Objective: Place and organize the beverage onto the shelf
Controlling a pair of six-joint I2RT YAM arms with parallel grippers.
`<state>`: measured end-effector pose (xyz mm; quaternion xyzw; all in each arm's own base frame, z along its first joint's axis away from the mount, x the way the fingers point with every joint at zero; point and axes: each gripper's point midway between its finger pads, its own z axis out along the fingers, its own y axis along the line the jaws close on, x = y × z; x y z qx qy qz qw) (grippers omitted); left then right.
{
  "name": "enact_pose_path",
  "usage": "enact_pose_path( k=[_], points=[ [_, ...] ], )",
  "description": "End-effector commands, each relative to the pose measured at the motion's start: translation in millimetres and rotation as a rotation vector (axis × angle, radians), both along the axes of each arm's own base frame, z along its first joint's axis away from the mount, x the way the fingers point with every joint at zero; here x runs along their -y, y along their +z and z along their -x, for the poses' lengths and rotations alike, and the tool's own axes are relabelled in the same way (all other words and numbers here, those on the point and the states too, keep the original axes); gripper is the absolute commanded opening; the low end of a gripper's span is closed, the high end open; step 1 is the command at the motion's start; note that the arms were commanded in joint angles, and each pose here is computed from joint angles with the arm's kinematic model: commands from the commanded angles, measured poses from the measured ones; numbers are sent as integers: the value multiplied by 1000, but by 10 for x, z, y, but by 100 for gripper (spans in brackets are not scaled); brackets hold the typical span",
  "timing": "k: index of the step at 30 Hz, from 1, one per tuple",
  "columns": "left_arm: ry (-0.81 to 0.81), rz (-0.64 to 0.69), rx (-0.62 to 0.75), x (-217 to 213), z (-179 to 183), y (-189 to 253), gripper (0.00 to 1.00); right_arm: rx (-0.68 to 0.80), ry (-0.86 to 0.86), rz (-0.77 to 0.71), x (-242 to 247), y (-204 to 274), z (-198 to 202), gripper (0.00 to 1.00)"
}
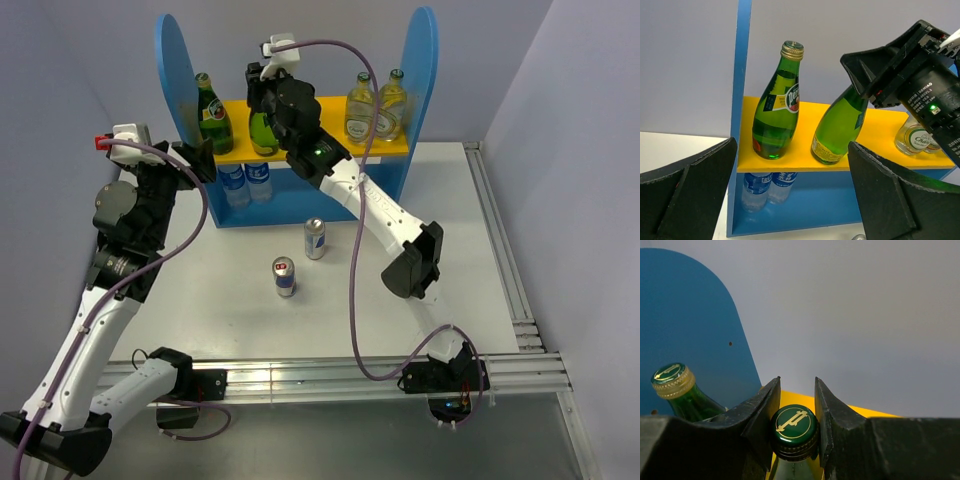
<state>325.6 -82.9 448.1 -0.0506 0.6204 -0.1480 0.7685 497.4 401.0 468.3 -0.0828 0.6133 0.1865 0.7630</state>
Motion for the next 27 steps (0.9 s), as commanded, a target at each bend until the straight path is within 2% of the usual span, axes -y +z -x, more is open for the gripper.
enact_pose_path(
  k=[1,12,14,15,16,18,19,21,27],
  points=[
    [-24,32,52,30,33,131,99,152,17,-157,104,625,115,0],
    [-33,31,52,53,38,112,99,129,19,-137,-65,285,-40,0],
    [-30,31,50,49,39,102,99,119,15,-129,-88,200,-54,12],
    [-30,31,50,50,38,99,99,118,19,-122,-107,170,-50,25],
    [-30,30,51,50,36,95,99,124,24,-109,-122,171,-31,52],
    [-32,32,52,54,42,100,99,122,12,-101,-131,145,-25,74],
    [-32,29,49,54,40,89,99,120,14,-95,-147,126,-25,92],
    [-31,28,51,58,40,88,99,113,11,-89,-159,87,-23,99],
    [-9,8,40,57,14,25,99,108,-3,-77,-105,6,36,100]
  ],
)
